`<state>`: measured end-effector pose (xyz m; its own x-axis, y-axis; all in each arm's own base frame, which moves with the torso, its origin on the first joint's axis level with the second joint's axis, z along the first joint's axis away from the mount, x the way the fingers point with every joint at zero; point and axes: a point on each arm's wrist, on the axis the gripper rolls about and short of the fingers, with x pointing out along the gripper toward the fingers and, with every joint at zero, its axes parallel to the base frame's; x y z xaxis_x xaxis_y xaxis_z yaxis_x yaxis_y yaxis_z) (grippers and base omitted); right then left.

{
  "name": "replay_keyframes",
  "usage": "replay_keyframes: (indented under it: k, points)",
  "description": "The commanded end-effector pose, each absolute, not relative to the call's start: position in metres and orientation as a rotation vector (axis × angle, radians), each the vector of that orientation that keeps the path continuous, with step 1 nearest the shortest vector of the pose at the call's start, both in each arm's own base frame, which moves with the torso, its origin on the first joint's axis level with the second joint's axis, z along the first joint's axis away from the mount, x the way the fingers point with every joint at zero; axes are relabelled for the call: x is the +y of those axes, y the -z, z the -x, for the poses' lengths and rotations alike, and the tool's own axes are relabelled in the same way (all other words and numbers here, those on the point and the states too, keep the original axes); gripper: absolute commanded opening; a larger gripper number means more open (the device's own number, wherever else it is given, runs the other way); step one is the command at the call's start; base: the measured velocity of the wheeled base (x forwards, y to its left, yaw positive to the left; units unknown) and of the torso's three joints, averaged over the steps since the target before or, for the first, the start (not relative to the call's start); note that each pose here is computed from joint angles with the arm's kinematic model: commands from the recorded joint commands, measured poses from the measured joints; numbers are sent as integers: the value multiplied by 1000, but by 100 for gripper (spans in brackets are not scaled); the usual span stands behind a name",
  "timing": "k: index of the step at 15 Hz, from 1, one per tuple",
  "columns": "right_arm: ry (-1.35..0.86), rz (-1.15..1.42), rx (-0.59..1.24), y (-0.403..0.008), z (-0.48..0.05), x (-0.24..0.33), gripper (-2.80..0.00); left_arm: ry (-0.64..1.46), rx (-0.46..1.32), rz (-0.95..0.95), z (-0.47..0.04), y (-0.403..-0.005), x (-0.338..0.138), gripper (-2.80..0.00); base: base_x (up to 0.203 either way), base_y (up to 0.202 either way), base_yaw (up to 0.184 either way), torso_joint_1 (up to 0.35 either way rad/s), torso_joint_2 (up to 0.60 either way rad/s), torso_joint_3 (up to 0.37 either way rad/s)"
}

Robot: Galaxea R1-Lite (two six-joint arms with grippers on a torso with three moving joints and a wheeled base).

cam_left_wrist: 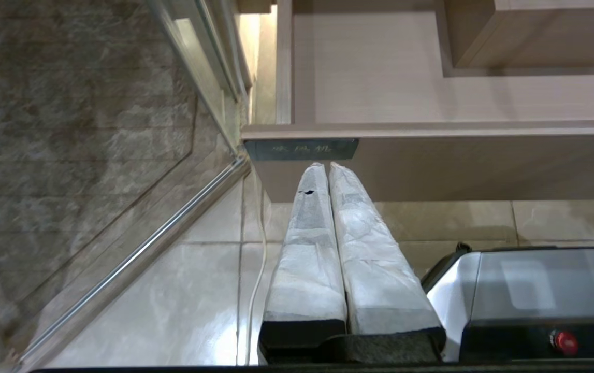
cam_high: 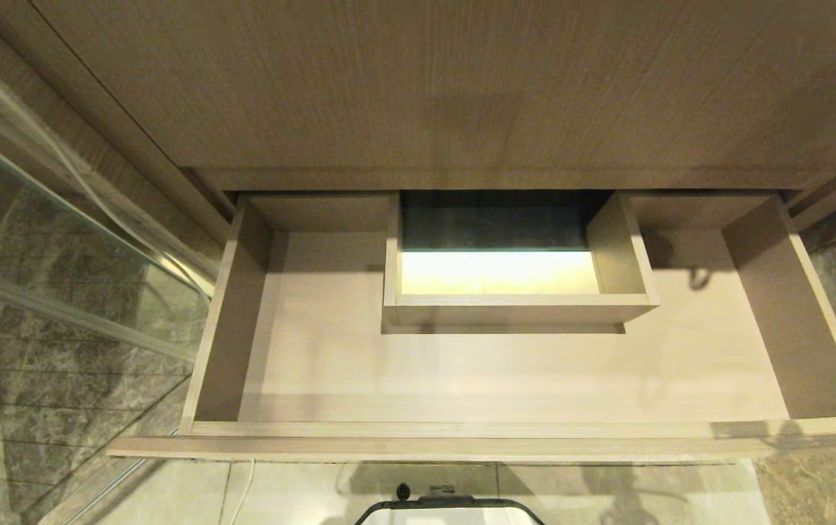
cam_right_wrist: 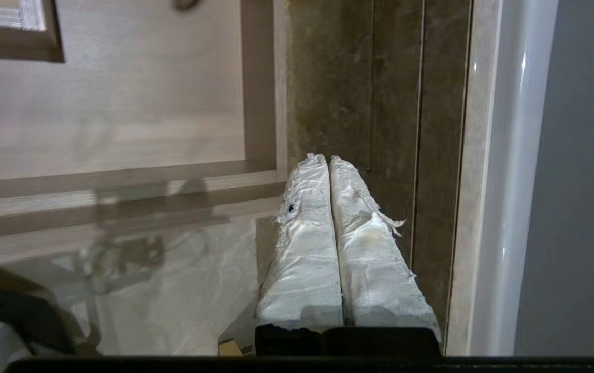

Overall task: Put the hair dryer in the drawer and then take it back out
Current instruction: Close the drawer

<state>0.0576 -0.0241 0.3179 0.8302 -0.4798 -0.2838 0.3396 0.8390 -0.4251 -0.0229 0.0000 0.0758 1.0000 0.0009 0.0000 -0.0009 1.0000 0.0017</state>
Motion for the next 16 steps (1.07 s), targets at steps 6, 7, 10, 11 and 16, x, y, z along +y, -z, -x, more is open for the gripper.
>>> replay_keyframes:
  k: [6,7,10,11,16]
  points:
    - [427,429,589,-300,-60,-26,-280,-1,-2,-2,23,-76,0,-280,0,0,0,37,228,248]
    - [468,487,659,-296,-56,-27,-280,0,-2,-2,23,-76,0,-280,0,0,0,108,50,118]
    - [437,492,892,-275,-47,-26,-280,-1,-2,-2,23,-76,0,-280,0,0,0,66,41,118]
    - [407,470,985,-265,-45,-25,-280,-1,-2,-2,23,-76,0,-280,0,0,0,41,19,43]
    - [405,260,1246,-215,-73,-35,-280,-1,-2,-2,23,-76,0,-280,0,0,0,16,4,23]
